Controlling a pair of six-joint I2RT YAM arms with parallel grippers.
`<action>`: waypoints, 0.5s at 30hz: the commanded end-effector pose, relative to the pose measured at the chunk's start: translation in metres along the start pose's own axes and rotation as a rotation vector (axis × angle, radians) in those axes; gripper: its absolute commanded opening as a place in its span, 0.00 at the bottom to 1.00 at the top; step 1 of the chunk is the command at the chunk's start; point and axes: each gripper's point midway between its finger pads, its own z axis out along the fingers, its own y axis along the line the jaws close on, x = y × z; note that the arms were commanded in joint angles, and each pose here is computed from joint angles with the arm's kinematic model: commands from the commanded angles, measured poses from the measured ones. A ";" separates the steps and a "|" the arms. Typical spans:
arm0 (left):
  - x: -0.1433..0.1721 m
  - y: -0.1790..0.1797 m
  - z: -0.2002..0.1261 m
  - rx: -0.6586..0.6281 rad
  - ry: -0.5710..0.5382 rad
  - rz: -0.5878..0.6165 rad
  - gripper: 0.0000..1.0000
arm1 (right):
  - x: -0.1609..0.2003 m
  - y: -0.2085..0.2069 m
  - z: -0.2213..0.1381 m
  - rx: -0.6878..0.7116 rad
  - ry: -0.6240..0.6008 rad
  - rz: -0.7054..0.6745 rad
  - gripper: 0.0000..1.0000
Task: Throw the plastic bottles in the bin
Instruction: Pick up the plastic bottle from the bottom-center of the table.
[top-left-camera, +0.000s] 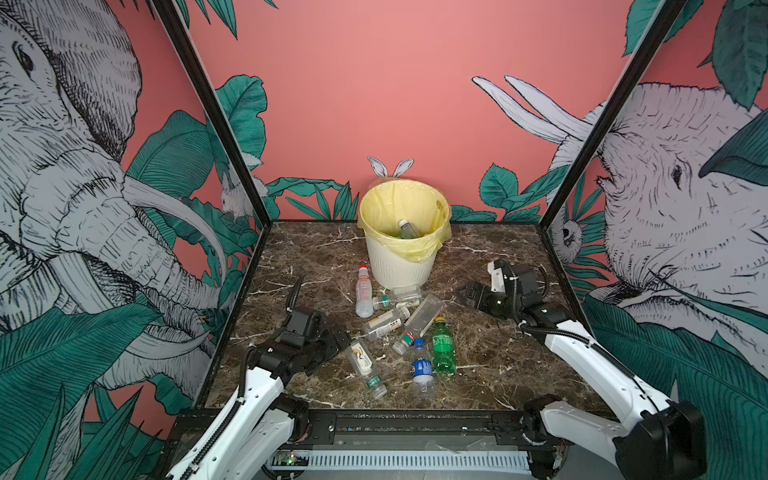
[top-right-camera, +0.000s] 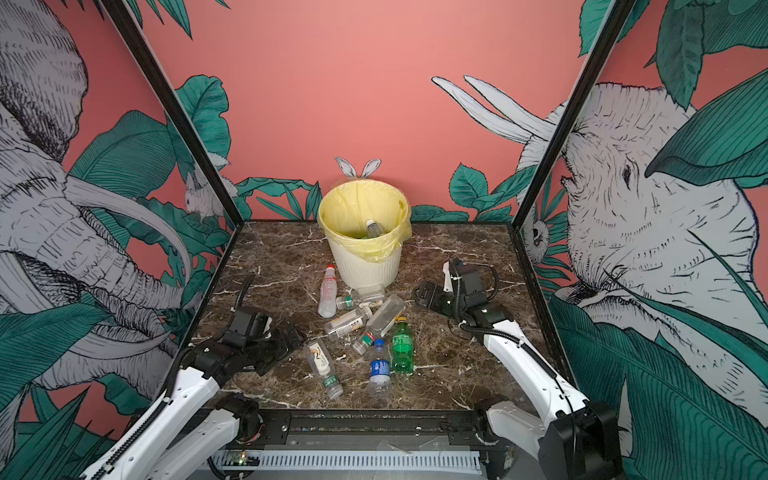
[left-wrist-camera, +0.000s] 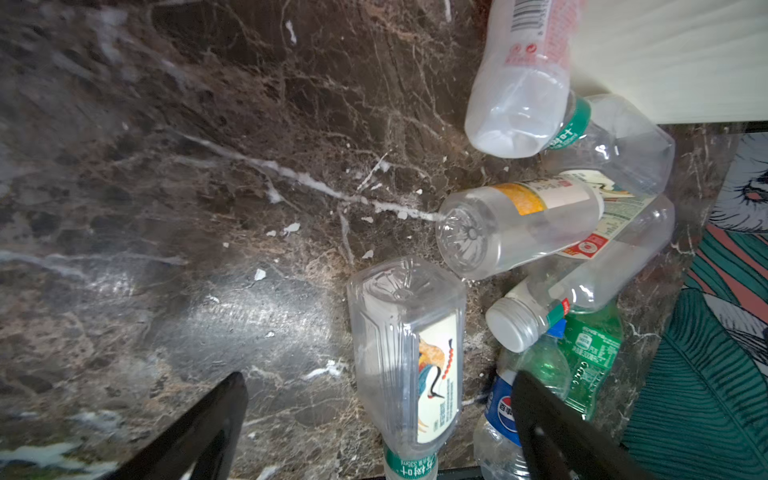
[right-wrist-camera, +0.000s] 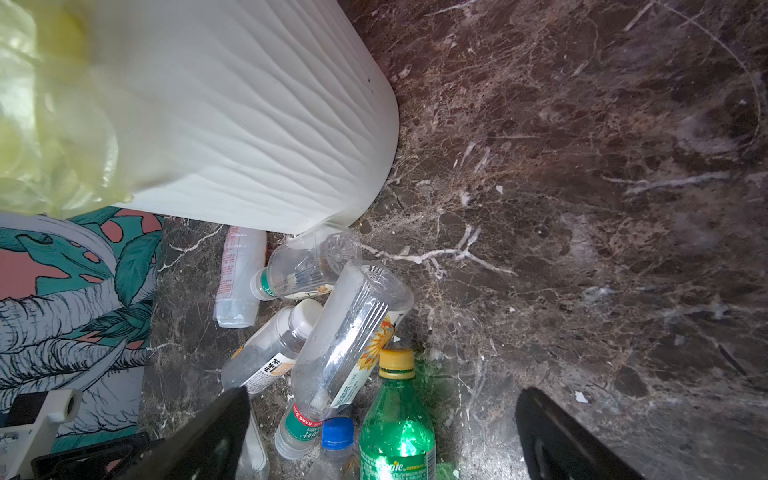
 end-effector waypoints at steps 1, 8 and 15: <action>0.004 0.005 0.001 -0.042 0.004 -0.018 1.00 | -0.004 0.001 -0.004 -0.011 -0.034 0.013 0.99; 0.015 -0.001 0.012 -0.061 0.040 0.002 0.99 | 0.001 -0.003 -0.003 -0.005 -0.026 0.020 0.99; 0.022 -0.006 0.019 -0.056 0.040 0.009 0.99 | 0.010 -0.011 0.000 0.013 -0.013 0.028 0.99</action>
